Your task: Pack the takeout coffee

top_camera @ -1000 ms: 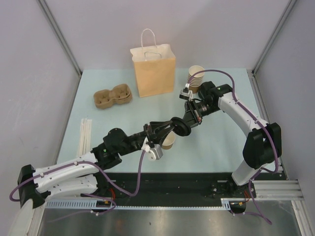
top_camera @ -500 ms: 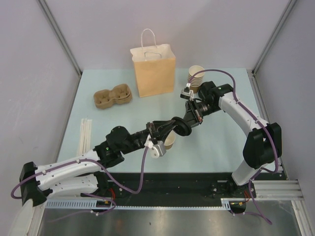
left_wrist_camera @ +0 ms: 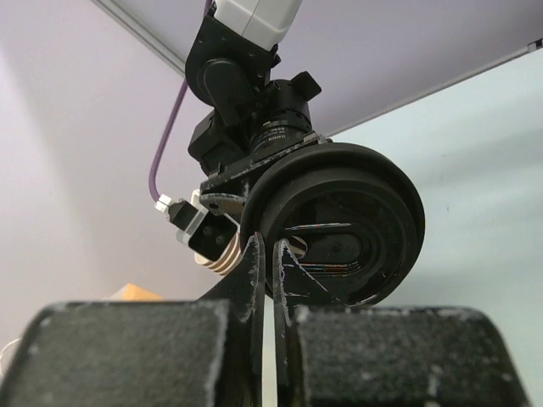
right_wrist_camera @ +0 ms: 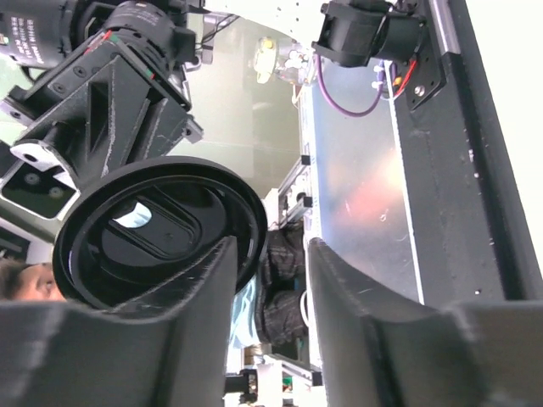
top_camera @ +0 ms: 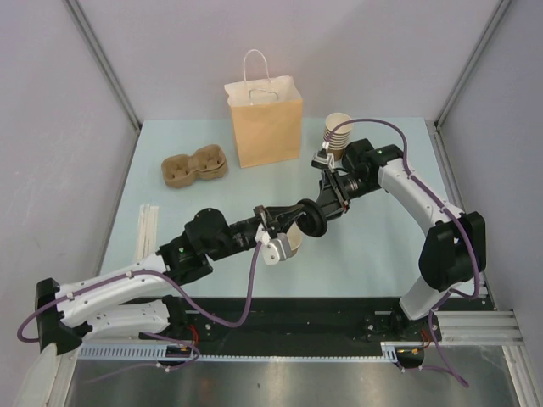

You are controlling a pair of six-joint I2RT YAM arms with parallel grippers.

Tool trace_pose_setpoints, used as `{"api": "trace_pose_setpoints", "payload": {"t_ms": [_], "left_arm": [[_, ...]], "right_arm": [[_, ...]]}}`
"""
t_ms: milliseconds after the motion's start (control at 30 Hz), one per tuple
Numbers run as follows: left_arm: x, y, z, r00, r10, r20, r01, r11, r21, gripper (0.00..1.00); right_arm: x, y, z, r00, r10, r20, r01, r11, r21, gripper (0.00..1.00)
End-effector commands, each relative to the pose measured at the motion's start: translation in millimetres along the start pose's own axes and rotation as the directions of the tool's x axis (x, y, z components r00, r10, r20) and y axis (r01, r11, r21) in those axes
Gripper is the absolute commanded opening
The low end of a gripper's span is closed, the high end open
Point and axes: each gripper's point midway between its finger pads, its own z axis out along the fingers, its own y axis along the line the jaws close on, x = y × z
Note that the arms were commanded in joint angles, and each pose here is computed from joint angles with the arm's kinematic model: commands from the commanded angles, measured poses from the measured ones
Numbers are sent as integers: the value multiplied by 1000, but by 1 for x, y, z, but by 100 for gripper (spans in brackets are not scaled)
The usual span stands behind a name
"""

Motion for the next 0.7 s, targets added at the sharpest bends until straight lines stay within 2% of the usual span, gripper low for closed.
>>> {"api": "trace_pose_setpoints", "payload": {"t_ms": [0,133,267,367,400,467,567,633,667], "left_arm": [[-7,4,-3,997,-74,-36,75,997,14,0],[-3,-2,-8,987,-134,-90,139,989,45,0],[0,-4,-16,973,-182,-145,191,980,53,0],[3,-5,-20,950,-239,-201,254,966,49,0],[4,-6,-23,931,-279,-236,297,954,44,0],[13,-12,-22,904,-310,-293,339,939,51,0],[29,-21,-19,828,-381,-411,435,900,41,0],[37,-19,-22,746,-456,-485,526,850,10,0],[53,-29,-17,680,-493,-543,582,813,-9,0]], "right_arm": [[-17,23,-10,998,-38,56,45,991,-125,55],[-29,3,-20,996,-24,87,27,999,-30,73],[-47,-16,-40,985,-44,164,22,991,129,85],[-67,-18,-71,955,-106,277,35,968,250,97],[-77,-13,-92,925,-172,339,64,950,305,100],[-89,-17,-121,877,-262,404,73,902,426,100],[-96,-17,-177,781,-430,454,65,777,626,100],[-93,-11,-203,735,-523,432,69,692,719,100],[-92,-13,-215,719,-557,415,45,633,773,100]]}}
